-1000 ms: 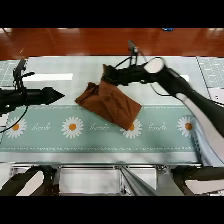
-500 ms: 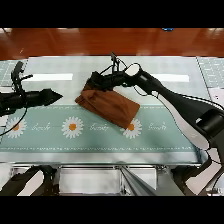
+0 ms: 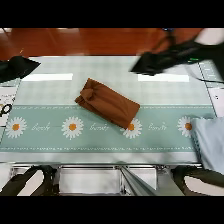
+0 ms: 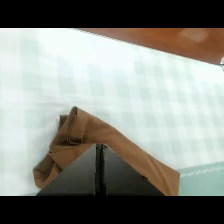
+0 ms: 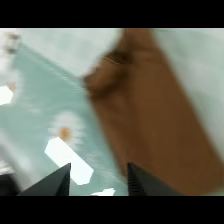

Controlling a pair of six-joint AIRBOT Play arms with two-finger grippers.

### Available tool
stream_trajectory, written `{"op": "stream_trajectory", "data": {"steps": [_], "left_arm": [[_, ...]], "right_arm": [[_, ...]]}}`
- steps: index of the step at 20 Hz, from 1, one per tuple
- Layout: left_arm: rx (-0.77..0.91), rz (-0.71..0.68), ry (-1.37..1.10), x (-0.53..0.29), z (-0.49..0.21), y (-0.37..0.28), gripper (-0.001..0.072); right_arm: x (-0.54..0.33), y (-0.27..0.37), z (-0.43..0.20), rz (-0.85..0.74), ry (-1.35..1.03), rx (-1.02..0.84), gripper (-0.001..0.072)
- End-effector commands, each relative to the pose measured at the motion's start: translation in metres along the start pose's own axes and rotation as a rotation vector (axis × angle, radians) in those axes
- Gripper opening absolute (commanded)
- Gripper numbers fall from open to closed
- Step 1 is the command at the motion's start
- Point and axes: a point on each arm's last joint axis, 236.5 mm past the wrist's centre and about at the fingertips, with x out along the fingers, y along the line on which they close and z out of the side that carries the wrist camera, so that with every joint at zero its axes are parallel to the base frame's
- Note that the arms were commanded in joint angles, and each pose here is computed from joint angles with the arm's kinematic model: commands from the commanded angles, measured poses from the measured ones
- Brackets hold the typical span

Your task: Fold the shirts.

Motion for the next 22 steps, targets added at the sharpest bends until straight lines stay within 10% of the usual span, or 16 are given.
{"op": "stream_trajectory", "data": {"steps": [1,7,14,22], "left_arm": [[-0.021,-0.023,0.075,0.011,-0.028,-0.002,0.0019],[-0.125,-0.019,0.242,0.042,-0.116,0.017,0.0019],[-0.158,-0.011,0.282,0.044,-0.137,0.024,0.0019],[-0.162,-0.007,0.276,0.045,-0.136,0.025,0.0019]], "right_arm": [[-0.124,-0.108,-0.061,-0.554,-0.17,0.163,0.0397],[-0.092,-0.17,-0.199,-0.563,-0.097,0.508,0.0418],[0.029,-0.151,-0.193,-0.069,-0.129,0.757,0.0417],[0.14,-0.12,-0.2,0.026,0.067,0.747,0.0417]]}}
